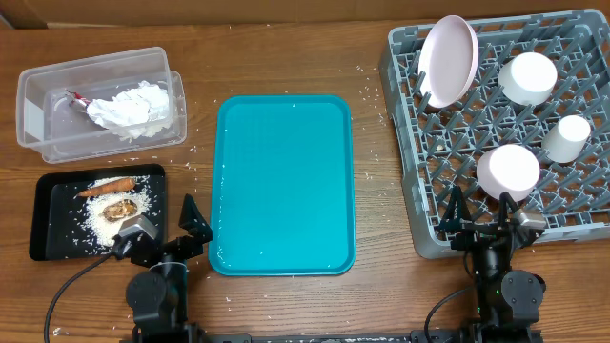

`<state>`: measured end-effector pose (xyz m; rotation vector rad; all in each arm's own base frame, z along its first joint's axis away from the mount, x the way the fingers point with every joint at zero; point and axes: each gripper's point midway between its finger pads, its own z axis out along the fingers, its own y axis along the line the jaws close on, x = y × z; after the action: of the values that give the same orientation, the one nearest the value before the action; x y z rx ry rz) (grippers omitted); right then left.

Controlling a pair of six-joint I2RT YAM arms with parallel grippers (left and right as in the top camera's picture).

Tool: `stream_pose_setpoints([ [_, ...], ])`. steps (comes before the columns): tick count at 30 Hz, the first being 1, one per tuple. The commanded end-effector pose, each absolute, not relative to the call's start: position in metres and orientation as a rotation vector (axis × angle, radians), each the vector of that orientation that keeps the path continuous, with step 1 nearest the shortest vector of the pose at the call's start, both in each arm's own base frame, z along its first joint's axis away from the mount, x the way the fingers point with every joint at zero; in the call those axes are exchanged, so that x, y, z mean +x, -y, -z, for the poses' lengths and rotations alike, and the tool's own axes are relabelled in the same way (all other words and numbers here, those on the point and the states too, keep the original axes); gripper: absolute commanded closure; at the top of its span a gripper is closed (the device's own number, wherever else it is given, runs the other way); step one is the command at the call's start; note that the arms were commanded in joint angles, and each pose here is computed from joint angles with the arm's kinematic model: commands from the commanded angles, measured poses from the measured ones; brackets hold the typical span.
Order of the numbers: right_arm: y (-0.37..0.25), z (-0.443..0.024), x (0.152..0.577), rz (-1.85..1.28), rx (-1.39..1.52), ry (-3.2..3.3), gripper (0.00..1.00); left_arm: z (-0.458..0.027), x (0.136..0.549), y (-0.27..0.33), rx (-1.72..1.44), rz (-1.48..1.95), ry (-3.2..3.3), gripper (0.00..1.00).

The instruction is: Sort waste into correct bins and load items into the dishwasher

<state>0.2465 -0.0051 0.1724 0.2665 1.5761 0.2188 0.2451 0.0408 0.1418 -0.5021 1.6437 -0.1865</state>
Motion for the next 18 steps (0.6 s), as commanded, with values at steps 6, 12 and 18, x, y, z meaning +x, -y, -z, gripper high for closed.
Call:
stream_pose_setpoints([
  [6, 0.0062, -0.1706, 0.2464, -0.212, 0.269, -1.572, 0.0, -0.1568, 0.2434, -0.0361, -0.333, 0.078, -1.61, 0.0],
  [12, 0.0062, -0.1706, 0.2464, -0.212, 0.269, -1.572, 0.0, -0.1564, 0.2434, -0.0361, -0.27, 0.018, -1.623, 0.0],
  [18, 0.0062, -0.1706, 0.2464, -0.212, 0.269, -1.572, 0.0, -0.1562, 0.2437, -0.034, -0.249, 0.018, -1.627, 0.0],
])
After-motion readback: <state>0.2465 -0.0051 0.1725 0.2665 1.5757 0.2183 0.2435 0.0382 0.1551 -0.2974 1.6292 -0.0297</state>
